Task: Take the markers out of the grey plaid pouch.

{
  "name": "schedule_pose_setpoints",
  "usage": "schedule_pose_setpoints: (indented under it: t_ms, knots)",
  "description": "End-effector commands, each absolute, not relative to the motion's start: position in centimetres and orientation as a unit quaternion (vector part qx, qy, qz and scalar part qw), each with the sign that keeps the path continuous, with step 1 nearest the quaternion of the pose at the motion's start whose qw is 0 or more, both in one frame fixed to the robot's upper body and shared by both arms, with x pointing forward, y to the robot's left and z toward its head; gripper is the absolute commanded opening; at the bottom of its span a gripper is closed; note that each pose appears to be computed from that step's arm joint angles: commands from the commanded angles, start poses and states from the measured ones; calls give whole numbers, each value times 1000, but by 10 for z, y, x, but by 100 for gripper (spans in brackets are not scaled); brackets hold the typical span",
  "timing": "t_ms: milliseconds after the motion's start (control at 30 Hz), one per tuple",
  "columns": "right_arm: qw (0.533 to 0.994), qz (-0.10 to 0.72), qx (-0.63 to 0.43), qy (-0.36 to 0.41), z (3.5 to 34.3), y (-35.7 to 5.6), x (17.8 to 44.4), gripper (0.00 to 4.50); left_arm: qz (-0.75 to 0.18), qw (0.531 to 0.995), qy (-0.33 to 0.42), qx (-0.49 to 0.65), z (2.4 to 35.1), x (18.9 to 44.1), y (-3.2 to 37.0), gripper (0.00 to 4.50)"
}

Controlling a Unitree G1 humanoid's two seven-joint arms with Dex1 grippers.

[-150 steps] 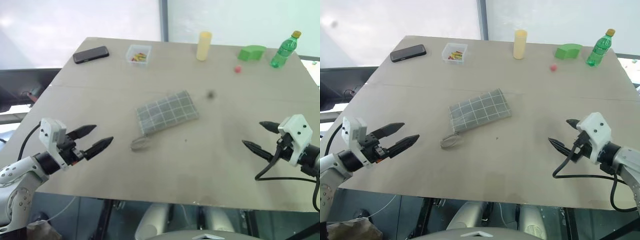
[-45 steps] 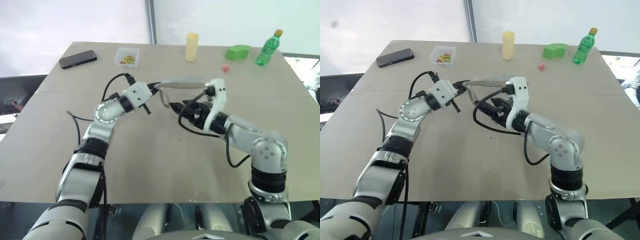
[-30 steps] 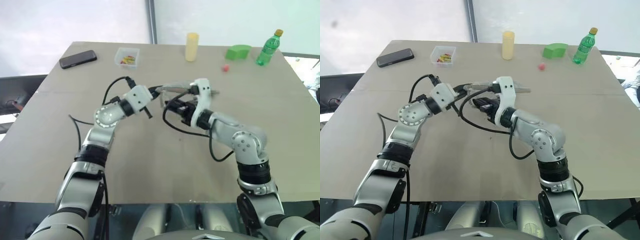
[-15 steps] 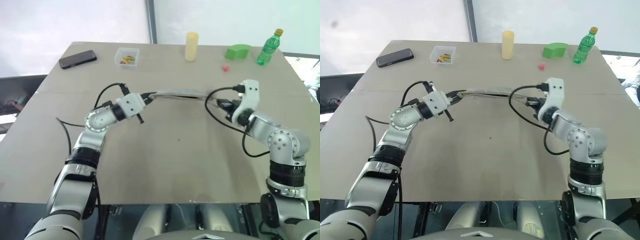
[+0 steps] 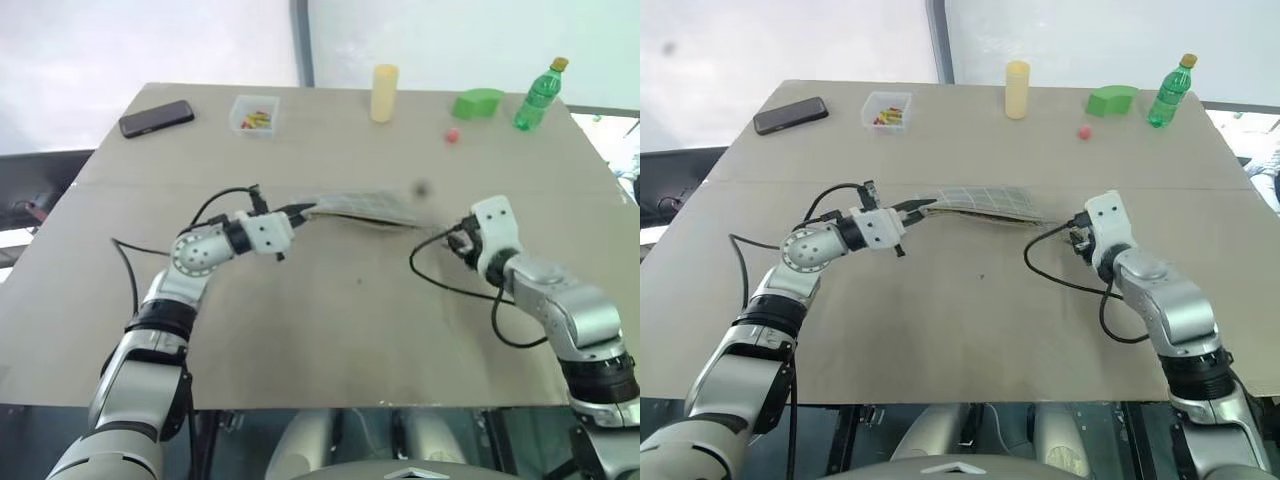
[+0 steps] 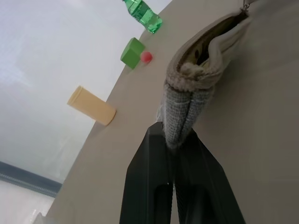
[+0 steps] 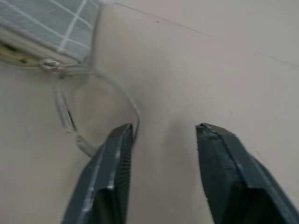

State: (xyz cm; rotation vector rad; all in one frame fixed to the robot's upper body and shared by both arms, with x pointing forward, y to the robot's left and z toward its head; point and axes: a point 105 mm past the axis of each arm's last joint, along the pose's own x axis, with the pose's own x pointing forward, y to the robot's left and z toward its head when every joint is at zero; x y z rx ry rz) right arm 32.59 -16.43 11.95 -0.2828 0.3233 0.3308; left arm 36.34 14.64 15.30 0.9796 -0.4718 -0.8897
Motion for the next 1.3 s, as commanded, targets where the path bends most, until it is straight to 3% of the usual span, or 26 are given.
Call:
schedule_pose_setpoints:
  t_ms: [33,100,133,200,300,333,633,1067,1300]
  knots:
    - [960,232,-116,110,149,-151,296,256,-405,770,-223,439,158,364,147,0]
    - [956,270,-71,91,159,-142,278,256,-410,774,-218,430,157,365,145,0]
    - [955,282,-37,84,163,-135,274,229,-411,780,-214,421,157,365,144,0]
    - [950,304,6,76,167,-121,272,172,-417,784,-208,410,156,366,142,0]
    - [946,313,45,70,170,-92,290,35,-436,787,-200,388,158,366,136,0]
    - [945,315,49,72,169,-83,297,9,-441,787,-198,382,160,365,135,0]
    - [947,300,47,102,150,-52,343,9,-468,787,-184,358,173,365,131,0]
    - [927,363,-60,76,159,-49,323,9,-480,804,-150,318,178,368,127,0]
    - [940,332,-22,74,157,-41,342,9,-498,792,-149,318,173,360,121,0]
